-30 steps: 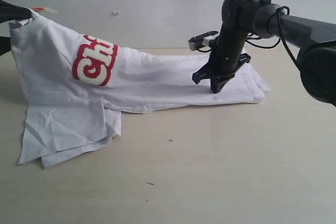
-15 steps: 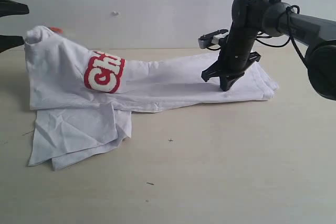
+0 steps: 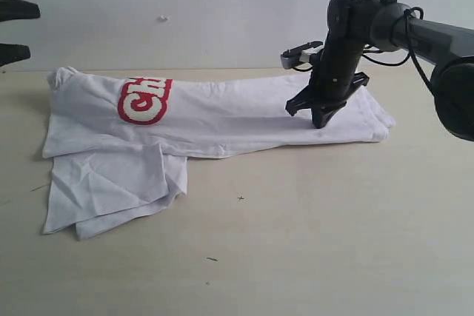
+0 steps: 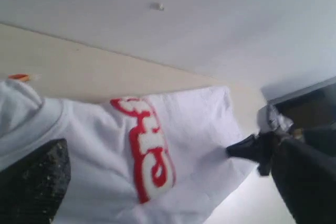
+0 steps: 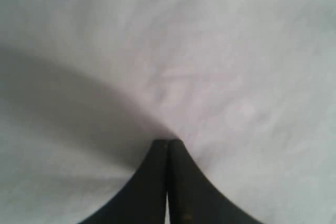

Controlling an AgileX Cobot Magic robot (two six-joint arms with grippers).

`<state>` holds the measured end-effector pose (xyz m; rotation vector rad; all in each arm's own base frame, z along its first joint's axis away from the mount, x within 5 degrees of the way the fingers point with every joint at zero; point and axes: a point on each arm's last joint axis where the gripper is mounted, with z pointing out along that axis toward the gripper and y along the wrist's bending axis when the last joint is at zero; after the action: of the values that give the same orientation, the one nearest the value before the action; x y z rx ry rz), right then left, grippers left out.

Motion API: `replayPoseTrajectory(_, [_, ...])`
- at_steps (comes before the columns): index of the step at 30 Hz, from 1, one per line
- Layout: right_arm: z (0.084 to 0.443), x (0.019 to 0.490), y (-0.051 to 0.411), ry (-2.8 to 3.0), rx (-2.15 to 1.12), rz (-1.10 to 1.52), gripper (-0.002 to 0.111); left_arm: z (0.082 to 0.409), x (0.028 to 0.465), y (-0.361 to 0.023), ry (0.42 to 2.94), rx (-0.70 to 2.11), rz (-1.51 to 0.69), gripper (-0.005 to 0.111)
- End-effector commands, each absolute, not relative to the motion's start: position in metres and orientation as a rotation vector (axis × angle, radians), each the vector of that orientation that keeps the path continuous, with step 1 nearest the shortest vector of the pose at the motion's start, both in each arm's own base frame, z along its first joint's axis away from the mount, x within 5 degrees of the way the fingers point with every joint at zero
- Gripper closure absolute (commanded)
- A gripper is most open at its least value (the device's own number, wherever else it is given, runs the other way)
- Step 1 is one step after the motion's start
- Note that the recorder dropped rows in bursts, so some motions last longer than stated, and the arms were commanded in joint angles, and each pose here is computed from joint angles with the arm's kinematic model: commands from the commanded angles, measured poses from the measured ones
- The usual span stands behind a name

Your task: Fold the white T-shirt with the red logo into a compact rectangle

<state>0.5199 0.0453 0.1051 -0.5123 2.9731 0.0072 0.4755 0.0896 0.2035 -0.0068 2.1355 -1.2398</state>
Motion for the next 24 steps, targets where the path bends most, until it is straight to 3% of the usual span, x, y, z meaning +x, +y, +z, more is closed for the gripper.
replayPoseTrajectory(1, [0.099,0.517,0.029,3.014,-0.543,-0.108,0.108,0.190,0.468,0.057,2.358,0.465,-0.974,0.002])
replayPoseTrajectory(8, [0.134,0.517,0.034,2.946,-0.531,-0.049,0.108,0.189,0.470,-0.005,2.318,0.764,-0.964,0.002])
replayPoseTrajectory(13, [0.137,0.517,0.034,2.939,-0.530,-0.040,0.108,0.161,0.454,-0.059,2.410,1.282,-0.763,0.002])
replayPoseTrajectory(17, [0.138,0.517,0.035,2.935,-0.540,-0.035,0.108,0.147,0.447,-0.100,2.392,1.414,-0.800,0.002])
replayPoseTrajectory(24, [0.153,0.516,0.035,2.902,-0.560,-0.034,0.108,0.147,0.442,-0.114,2.301,1.723,-0.616,0.002])
